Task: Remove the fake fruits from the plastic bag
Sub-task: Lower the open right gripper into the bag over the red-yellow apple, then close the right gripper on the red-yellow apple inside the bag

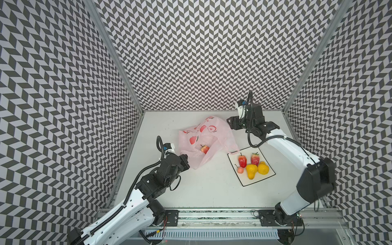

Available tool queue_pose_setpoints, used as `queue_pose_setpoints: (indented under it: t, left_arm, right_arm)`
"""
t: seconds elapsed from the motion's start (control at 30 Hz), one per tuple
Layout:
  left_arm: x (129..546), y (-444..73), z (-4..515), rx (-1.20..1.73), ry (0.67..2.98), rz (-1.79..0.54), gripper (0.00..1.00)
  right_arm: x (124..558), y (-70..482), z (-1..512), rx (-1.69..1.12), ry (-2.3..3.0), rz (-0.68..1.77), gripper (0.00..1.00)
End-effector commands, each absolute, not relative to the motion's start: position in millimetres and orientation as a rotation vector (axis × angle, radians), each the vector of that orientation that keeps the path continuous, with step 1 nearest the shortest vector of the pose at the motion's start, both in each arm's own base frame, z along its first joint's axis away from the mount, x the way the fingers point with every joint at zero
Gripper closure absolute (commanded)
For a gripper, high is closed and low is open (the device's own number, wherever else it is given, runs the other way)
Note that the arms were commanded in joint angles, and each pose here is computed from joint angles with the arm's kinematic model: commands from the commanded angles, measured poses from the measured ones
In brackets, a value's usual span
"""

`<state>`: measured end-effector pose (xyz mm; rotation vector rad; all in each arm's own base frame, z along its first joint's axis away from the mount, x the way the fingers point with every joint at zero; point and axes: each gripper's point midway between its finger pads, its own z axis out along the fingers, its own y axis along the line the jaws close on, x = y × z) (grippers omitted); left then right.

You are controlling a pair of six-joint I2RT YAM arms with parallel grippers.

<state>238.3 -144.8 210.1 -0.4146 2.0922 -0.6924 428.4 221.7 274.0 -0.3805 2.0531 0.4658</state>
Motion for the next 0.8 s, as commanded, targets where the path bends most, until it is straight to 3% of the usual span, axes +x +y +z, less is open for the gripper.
queue_pose_setpoints:
  t: [0.0,0.13,0.23,0.43,0.77]
  left_arm:
    - [240,-141,216,-0.449,2.074,-0.693,1.00]
    - [240,-137,217,-0.468,2.065,-0.688,1.00]
    - [239,-135,219,-0.478,2.058,-0.686,1.00]
    - [238,-134,221,-0.484,2.061,-0.682,1.00]
    - [239,-131,222,-0.500,2.058,-0.674,1.00]
  right_arm:
    - [393,274,282,-0.724,1.859,0.434,0.35]
    - [352,322,220,-1.008,1.961,0.512,0.42]
    - [344,341,185,-1.069,2.012,0.538,0.43]
    - [359,359,132,-1.042,2.137,0.511,0.40]
    - [377,370,91,-0.982,2.185,0.496,0.36]
